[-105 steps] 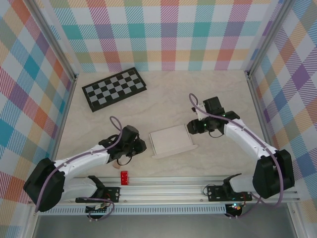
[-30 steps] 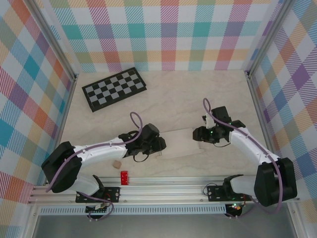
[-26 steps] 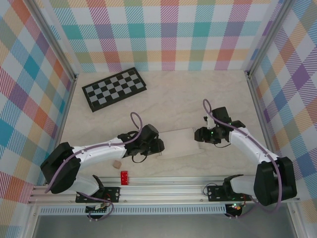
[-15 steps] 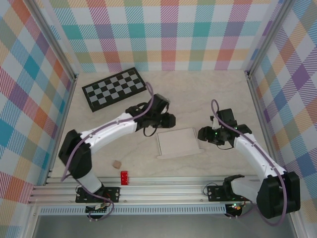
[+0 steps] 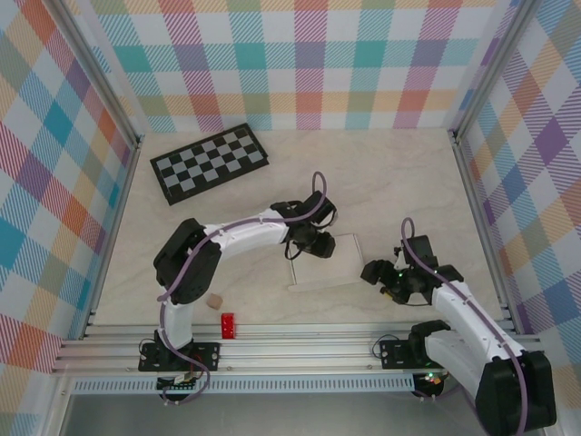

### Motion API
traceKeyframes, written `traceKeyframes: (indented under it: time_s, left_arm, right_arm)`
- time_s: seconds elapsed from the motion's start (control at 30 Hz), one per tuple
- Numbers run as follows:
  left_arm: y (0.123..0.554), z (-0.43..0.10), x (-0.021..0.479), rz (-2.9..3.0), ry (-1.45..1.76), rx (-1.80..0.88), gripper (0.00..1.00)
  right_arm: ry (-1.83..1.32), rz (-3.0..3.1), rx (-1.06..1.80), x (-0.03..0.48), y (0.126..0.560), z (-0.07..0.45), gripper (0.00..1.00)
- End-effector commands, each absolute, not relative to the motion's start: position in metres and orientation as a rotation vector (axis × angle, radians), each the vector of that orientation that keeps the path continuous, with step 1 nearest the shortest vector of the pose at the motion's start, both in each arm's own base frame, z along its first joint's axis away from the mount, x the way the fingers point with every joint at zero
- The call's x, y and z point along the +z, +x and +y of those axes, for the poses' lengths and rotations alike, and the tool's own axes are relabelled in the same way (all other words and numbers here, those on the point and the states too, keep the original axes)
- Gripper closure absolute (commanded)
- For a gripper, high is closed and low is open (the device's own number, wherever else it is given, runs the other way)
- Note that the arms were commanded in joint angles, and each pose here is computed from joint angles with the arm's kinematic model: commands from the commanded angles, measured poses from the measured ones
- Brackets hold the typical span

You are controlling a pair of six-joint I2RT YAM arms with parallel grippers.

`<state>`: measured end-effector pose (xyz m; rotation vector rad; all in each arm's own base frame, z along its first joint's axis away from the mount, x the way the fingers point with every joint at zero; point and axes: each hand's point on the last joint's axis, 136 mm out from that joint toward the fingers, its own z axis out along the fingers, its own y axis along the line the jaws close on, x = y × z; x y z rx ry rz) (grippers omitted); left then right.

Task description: Fold the paper box

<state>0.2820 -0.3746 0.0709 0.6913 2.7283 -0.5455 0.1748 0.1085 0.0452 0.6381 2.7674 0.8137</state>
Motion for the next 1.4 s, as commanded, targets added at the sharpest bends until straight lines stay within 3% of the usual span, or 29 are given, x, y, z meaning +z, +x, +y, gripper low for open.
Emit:
traceKeyframes:
  time_s: [0.0,0.2,0.37,0.6,0.7,0.93,1.37]
  left_arm:
    - [0.273,-0.369,0.054,2.759,0.753,-0.51,0.66]
    - [0.265,-0.354,0.023,2.821,0.755,-0.445,0.66]
    - [0.267,-0.354,0.018,2.85,0.723,-0.454,0.67]
    - [0.306,-0.36,0.096,2.784,0.549,-0.495,0.65]
    - [0.319,-0.356,0.107,2.793,0.507,-0.514,0.65]
    - [0.313,-0.349,0.059,2.876,0.525,-0.517,0.66]
    - [0.31,-0.335,0.016,2.941,0.548,-0.397,0.66]
  right_arm:
    - [0.727,2.684,0.951,0.048,0.183,0.118,0.23]
    - [0.792,2.588,0.961,0.04,0.187,0.113,0.14]
    - [0.856,2.559,0.989,0.033,0.188,0.113,0.13]
    - [0.868,2.583,0.976,0.033,0.19,0.113,0.13]
    - [0.869,2.602,0.989,0.031,0.19,0.116,0.13]
    - [0.791,2.601,1.09,0.034,0.203,0.13,0.12]
    - [0.435,2.469,1.3,0.066,0.253,0.177,0.11]
